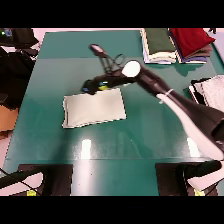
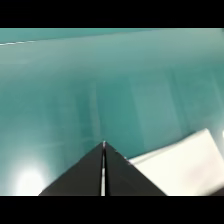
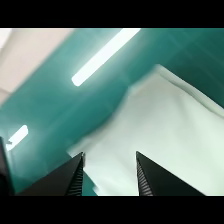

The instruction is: Fold the shirts.

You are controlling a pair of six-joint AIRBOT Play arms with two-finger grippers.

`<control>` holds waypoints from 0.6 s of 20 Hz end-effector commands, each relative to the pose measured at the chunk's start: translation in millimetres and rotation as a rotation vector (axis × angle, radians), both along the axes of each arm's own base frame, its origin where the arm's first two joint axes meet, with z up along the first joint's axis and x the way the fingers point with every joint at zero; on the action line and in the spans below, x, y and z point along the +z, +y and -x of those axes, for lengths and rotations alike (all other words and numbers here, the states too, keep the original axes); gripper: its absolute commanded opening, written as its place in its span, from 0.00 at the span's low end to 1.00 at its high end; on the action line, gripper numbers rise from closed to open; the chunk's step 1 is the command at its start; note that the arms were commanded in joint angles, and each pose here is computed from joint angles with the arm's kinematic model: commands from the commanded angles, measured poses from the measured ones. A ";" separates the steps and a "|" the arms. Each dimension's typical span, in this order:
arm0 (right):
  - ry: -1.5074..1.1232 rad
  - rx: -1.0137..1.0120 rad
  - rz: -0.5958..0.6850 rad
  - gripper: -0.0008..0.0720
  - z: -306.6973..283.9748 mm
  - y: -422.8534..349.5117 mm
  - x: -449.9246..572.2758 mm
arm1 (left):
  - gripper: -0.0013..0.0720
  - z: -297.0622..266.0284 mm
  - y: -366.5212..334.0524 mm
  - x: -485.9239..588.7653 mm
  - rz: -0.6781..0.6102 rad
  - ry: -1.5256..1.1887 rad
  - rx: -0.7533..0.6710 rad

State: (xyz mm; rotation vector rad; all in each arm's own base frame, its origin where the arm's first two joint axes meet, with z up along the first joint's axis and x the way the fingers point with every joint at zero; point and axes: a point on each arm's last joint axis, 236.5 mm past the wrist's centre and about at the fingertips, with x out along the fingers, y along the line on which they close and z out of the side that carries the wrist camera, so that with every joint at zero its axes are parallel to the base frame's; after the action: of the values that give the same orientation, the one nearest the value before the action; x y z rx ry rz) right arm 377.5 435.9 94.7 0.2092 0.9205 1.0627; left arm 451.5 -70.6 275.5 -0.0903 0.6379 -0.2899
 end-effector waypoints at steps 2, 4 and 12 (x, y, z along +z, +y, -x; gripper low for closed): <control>0.236 -0.205 0.163 0.57 -10.2 -136.4 -73.5 | 0.05 5.3 -36.4 -9.2 -0.006 0.007 -0.081; 0.356 -0.301 0.181 0.82 -8.6 -181.2 -103.9 | 0.05 6.0 -50.2 -12.9 -0.002 0.006 -0.107; 0.585 -0.363 0.110 0.80 -3.5 -167.0 -162.5 | 0.05 4.1 -63.5 -25.3 0.009 0.025 -0.131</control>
State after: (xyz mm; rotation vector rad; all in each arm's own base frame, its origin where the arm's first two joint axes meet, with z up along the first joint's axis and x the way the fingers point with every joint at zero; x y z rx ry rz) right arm 383.4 253.9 -52.9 0.5162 1.3482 0.6091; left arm 447.0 -130.7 253.0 -0.0585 0.6645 -0.4113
